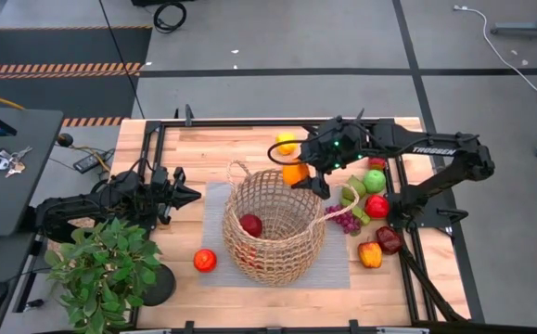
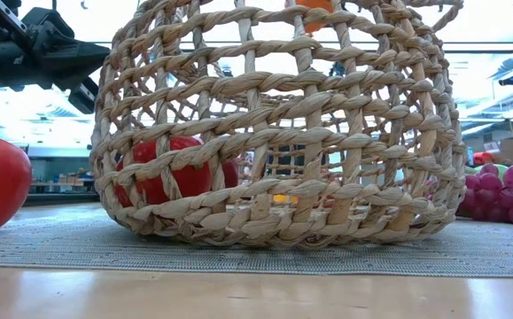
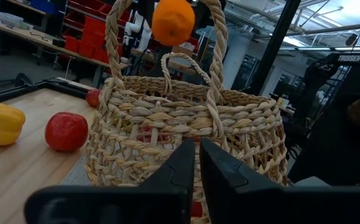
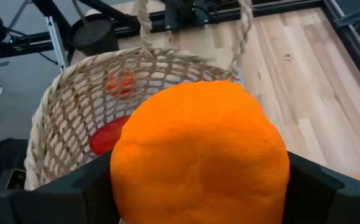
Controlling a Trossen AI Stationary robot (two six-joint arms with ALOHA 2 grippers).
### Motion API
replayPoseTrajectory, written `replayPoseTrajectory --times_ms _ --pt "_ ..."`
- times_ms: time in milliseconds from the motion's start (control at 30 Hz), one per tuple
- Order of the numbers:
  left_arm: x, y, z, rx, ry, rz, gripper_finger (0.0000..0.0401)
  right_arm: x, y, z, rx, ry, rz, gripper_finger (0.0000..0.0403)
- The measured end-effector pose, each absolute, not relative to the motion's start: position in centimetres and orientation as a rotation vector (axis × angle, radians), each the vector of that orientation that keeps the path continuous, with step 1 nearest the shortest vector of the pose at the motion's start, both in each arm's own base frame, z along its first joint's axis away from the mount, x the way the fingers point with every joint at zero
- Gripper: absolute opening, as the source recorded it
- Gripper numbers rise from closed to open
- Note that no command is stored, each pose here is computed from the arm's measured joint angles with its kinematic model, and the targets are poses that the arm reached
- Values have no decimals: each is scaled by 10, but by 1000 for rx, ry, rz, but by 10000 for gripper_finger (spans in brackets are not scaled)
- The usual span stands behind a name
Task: Build produce basket
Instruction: Put the orange into the brown basket
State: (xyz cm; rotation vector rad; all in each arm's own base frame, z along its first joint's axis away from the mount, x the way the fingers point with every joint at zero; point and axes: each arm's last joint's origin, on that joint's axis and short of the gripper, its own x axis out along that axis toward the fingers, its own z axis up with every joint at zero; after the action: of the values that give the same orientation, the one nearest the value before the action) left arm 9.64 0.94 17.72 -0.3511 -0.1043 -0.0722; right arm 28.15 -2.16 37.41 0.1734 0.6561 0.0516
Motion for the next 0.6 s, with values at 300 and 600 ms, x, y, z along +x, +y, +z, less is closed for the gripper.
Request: replayPoseTrajectory --times_ms 300,600 --pt "96 9 177 -351 -103 -72 30 283 -17 376 184 639 63 325" --pt "96 9 177 -352 -104 -72 35 283 -17 376 184 638 63 325"
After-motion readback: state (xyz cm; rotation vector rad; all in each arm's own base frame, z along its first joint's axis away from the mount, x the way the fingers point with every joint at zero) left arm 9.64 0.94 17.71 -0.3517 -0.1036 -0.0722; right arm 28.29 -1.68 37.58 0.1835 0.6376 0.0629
